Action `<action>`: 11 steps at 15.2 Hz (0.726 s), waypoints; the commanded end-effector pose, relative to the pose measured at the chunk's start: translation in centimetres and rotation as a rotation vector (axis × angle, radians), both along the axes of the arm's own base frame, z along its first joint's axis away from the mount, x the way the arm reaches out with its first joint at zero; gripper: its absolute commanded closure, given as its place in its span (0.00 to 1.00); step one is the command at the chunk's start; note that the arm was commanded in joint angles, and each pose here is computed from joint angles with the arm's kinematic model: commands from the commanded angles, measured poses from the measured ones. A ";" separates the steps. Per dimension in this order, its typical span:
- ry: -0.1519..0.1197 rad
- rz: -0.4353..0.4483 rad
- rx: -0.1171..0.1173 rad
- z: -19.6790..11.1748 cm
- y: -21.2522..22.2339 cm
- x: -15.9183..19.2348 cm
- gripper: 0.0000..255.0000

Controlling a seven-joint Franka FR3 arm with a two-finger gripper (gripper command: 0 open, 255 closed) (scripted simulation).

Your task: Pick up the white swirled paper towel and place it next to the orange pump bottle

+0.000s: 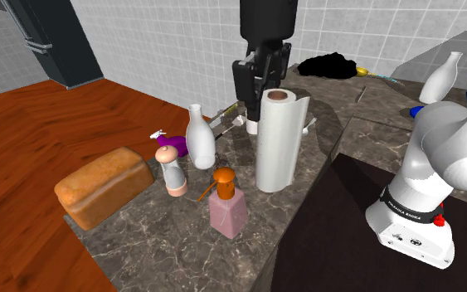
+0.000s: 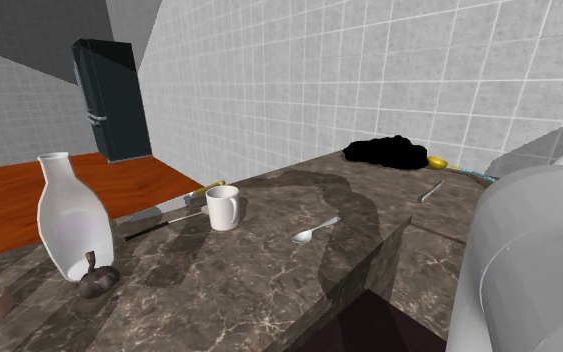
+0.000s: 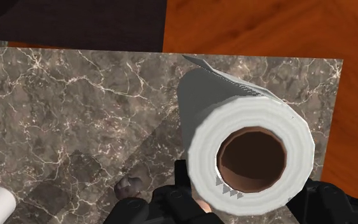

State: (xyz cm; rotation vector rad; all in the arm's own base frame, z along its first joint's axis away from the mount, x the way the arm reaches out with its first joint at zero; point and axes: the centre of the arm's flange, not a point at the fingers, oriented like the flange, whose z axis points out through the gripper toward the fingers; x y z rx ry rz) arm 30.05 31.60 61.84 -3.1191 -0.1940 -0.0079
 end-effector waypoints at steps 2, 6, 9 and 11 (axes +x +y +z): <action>0.000 0.000 0.000 -1.6 -0.1 0.0 1.00; 0.000 0.000 0.000 -3.7 -0.1 0.0 1.00; 0.000 0.000 0.000 -5.3 -0.1 0.0 1.00; 0.000 0.000 0.000 -6.4 -0.1 0.0 1.00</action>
